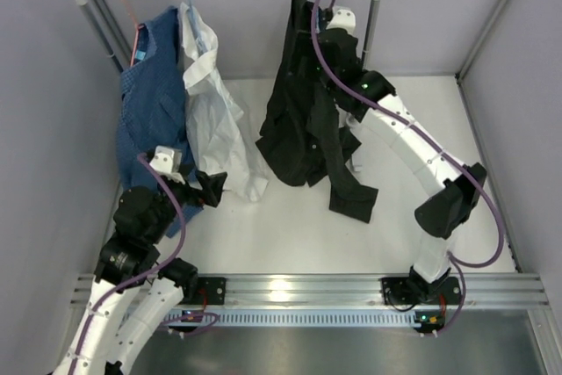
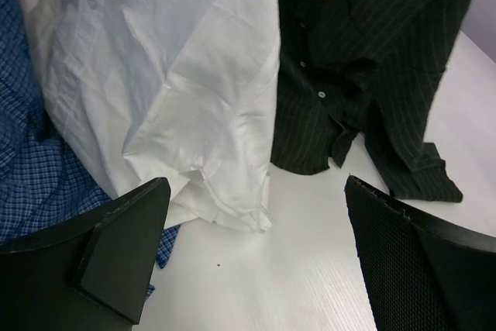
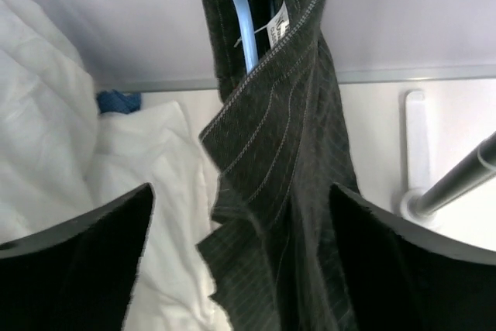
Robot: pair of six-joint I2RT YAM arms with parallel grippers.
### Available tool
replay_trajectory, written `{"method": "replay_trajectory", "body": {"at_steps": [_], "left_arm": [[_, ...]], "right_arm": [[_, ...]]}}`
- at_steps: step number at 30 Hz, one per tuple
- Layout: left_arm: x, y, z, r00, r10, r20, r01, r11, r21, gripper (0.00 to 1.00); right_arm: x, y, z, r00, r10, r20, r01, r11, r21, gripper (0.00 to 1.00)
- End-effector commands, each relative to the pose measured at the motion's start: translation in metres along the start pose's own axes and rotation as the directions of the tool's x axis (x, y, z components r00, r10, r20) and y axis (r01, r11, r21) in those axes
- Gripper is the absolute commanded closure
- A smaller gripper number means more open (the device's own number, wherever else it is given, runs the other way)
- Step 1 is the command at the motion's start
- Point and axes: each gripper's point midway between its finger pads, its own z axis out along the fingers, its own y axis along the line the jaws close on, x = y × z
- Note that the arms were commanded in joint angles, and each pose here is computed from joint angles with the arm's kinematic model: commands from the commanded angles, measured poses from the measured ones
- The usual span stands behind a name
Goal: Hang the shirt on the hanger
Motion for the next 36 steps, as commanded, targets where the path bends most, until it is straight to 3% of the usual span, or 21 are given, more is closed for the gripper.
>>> {"method": "replay_trajectory", "body": {"at_steps": [1, 6, 12, 13, 18, 23, 27, 36], "left_arm": [[-0.01, 0.02, 0.002, 0.998, -0.034, 0.056, 0.04, 0.992, -0.117, 0.02], [-0.001, 0.043, -0.007, 0.996, -0.075, 0.043, 0.083, 0.963, -0.255, 0.02], [0.01, 0.066, -0.023, 0.996, -0.093, 0.015, 0.092, 0.916, -0.391, 0.02], [0.016, 0.074, -0.027, 0.996, -0.091, 0.001, 0.083, 0.898, -0.432, 0.02], [0.02, 0.091, -0.034, 0.996, -0.092, 0.012, 0.084, 0.846, -0.527, 0.02], [0.02, 0.094, -0.038, 0.996, -0.086, 0.031, 0.089, 0.839, -0.537, 0.02], [0.02, 0.077, -0.038, 0.994, -0.094, 0.051, 0.107, 0.892, -0.439, 0.02], [0.021, 0.068, -0.039, 0.994, -0.093, 0.056, 0.107, 0.917, -0.384, 0.02]], "right_arm": [[-0.06, 0.014, -0.053, 0.99, 0.058, 0.131, -0.043, 0.992, -0.117, 0.01], [-0.071, -0.007, -0.099, 0.987, 0.015, 0.163, 0.006, 0.992, -0.128, 0.01], [-0.05, -0.091, -0.169, 0.975, -0.083, 0.205, 0.077, 0.996, 0.039, 0.01], [-0.015, -0.109, -0.165, 0.981, -0.134, 0.143, 0.123, 0.989, 0.084, 0.01], [0.051, -0.174, -0.202, 0.972, -0.212, 0.099, 0.192, 0.964, 0.183, 0.01], [0.081, -0.212, -0.25, 0.974, -0.19, 0.122, 0.166, 0.969, 0.182, 0.0], [0.083, -0.22, -0.28, 0.975, -0.143, 0.169, 0.122, 0.984, 0.127, 0.0], [0.102, -0.245, -0.289, 0.977, -0.19, 0.1, 0.165, 0.963, 0.212, 0.01]]}}
